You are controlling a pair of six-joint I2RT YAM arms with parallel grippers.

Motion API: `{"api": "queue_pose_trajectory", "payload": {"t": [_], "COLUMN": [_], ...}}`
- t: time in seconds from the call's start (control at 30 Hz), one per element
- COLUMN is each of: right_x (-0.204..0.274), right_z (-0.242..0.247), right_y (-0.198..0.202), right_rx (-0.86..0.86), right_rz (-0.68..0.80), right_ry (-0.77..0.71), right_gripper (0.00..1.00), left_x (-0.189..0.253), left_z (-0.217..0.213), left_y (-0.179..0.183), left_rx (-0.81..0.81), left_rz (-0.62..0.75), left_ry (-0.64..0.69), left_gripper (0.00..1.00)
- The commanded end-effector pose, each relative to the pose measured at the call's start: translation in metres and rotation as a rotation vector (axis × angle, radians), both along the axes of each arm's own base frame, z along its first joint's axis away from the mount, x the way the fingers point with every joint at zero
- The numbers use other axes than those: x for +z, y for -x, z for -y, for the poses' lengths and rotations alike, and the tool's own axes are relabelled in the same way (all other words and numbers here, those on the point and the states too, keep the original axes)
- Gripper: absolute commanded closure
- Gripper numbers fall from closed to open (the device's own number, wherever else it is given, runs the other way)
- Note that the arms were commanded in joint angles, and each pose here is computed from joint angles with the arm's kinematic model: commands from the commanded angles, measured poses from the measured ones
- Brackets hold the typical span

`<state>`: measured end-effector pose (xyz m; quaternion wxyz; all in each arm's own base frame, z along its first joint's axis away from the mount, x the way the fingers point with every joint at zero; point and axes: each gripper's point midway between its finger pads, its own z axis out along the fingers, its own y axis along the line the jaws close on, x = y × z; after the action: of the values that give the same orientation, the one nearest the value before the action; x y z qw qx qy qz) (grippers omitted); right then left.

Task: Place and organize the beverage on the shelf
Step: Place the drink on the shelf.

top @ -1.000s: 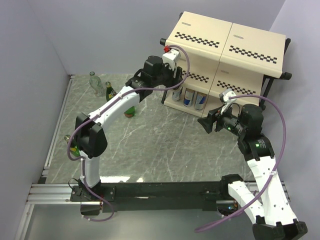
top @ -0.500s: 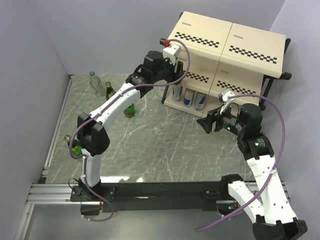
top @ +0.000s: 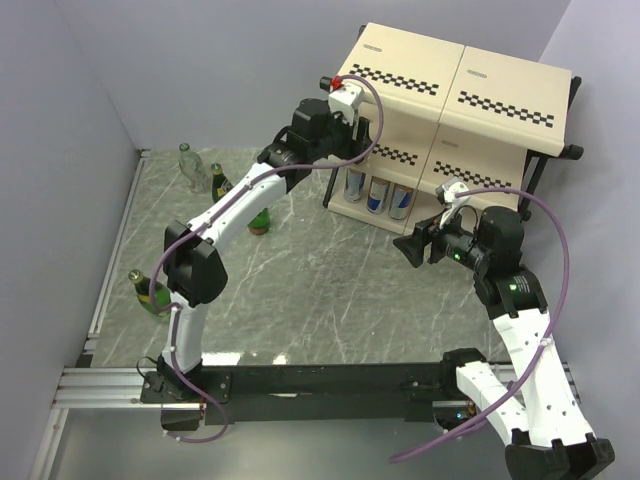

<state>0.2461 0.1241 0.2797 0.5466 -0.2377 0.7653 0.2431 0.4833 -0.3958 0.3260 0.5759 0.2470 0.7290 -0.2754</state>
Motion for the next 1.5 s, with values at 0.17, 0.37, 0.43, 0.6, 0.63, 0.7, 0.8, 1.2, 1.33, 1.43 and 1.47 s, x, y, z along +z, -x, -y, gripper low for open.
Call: {"api": "queue_pose_trajectory", "payload": {"t": [0.17, 0.37, 0.43, 0.6, 0.63, 0.7, 0.8, 1.2, 1.33, 1.43, 1.47], "right_x": [0.001, 0.001, 0.000, -0.001, -0.001, 0.000, -0.001, -0.001, 0.000, 0.000, -0.001], "right_z": [0.001, 0.000, 0.001, 0.001, 0.001, 0.001, 0.001, 0.001, 0.002, 0.002, 0.002], "right_y": [-0.001, -0.001, -0.001, -0.002, -0.002, -0.002, -0.002, -0.002, -0.003, -0.003, -0.003], "right_rx": [0.003, 0.007, 0.006, 0.004, 0.004, 0.003, 0.003, 0.003, -0.001, -0.004, -0.003], "right_rz": [0.013, 0.012, 0.009, 0.005, 0.006, 0.008, 0.007, 0.008, 0.010, 0.010, 0.008], "right_ry": [0.007, 0.006, 0.006, 0.007, 0.007, 0.008, 0.008, 0.008, 0.009, 0.009, 0.010], "right_gripper": [0.25, 0.25, 0.25, 0.25, 0.25, 0.25, 0.25, 0.25, 0.25, 0.25, 0.25], "left_x": [0.106, 0.107, 0.105, 0.101, 0.101, 0.099, 0.095, 0.088, 0.086, 0.085, 0.084], "left_z": [-0.005, -0.003, -0.002, 0.001, 0.001, 0.002, 0.002, 0.003, 0.003, 0.003, 0.003], "left_y": [-0.008, -0.015, -0.017, -0.020, -0.020, -0.021, -0.022, -0.024, -0.026, -0.026, -0.027], "left_rx": [0.043, 0.057, 0.064, 0.060, 0.060, 0.057, 0.059, 0.065, 0.071, 0.071, 0.075], "left_rz": [0.259, 0.281, 0.281, 0.277, 0.277, 0.275, 0.268, 0.256, 0.252, 0.250, 0.248], "left_ry": [0.185, 0.198, 0.200, 0.197, 0.195, 0.193, 0.186, 0.184, 0.184, 0.186, 0.189], "left_gripper": [1.00, 1.00, 1.00, 0.99, 0.99, 0.99, 0.98, 0.81, 0.72, 0.68, 0.66]}}
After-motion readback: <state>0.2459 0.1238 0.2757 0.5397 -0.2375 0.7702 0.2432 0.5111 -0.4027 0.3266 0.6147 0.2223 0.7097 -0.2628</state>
